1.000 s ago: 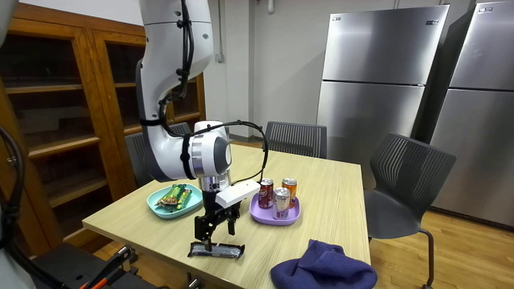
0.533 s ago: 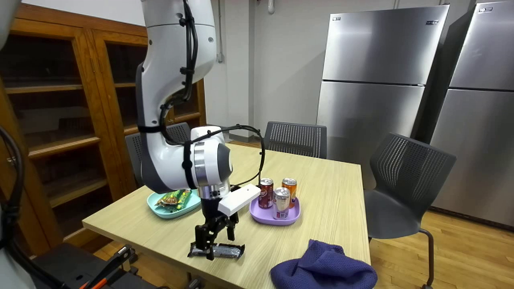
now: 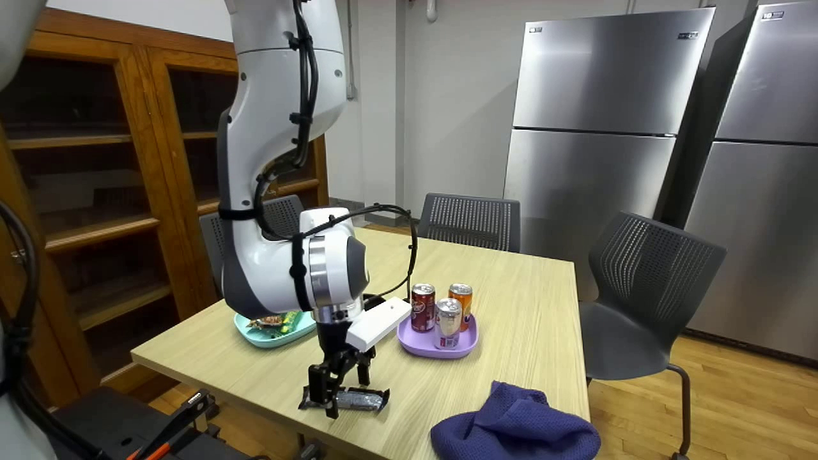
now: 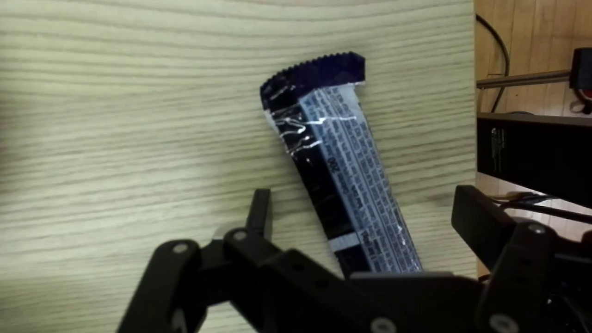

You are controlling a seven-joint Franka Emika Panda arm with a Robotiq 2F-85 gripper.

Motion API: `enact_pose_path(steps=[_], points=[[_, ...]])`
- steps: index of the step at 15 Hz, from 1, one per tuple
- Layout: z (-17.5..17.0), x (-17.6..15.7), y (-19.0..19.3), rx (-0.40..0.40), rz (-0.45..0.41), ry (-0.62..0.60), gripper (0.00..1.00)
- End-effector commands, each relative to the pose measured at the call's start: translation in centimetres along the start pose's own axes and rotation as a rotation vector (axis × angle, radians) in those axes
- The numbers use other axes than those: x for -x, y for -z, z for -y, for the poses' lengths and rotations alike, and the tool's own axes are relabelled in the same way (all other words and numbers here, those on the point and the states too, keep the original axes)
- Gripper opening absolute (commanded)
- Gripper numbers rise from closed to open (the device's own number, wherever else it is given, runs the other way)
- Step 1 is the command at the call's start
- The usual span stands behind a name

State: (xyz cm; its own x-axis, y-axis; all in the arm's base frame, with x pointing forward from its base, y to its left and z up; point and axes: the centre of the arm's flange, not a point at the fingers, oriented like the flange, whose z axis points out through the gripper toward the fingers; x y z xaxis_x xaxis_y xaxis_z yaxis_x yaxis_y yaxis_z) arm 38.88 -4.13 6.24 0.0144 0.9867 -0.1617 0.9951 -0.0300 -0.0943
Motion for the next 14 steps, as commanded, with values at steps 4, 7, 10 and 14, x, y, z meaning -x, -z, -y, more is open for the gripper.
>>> enact_pose_path(steps=[4, 7, 10, 14], points=[[0.6, -0.4, 0.5, 0.044, -0.012, 0.005, 0.49], [0.6, -0.3, 1.1, 0.07, -0.012, 0.001, 0.26], [0.9, -0.4, 2.1, 0.097, -0.003, -0.002, 0.03], [1.5, -1.2, 4.1, 0.132, 0.008, -0.004, 0.06]])
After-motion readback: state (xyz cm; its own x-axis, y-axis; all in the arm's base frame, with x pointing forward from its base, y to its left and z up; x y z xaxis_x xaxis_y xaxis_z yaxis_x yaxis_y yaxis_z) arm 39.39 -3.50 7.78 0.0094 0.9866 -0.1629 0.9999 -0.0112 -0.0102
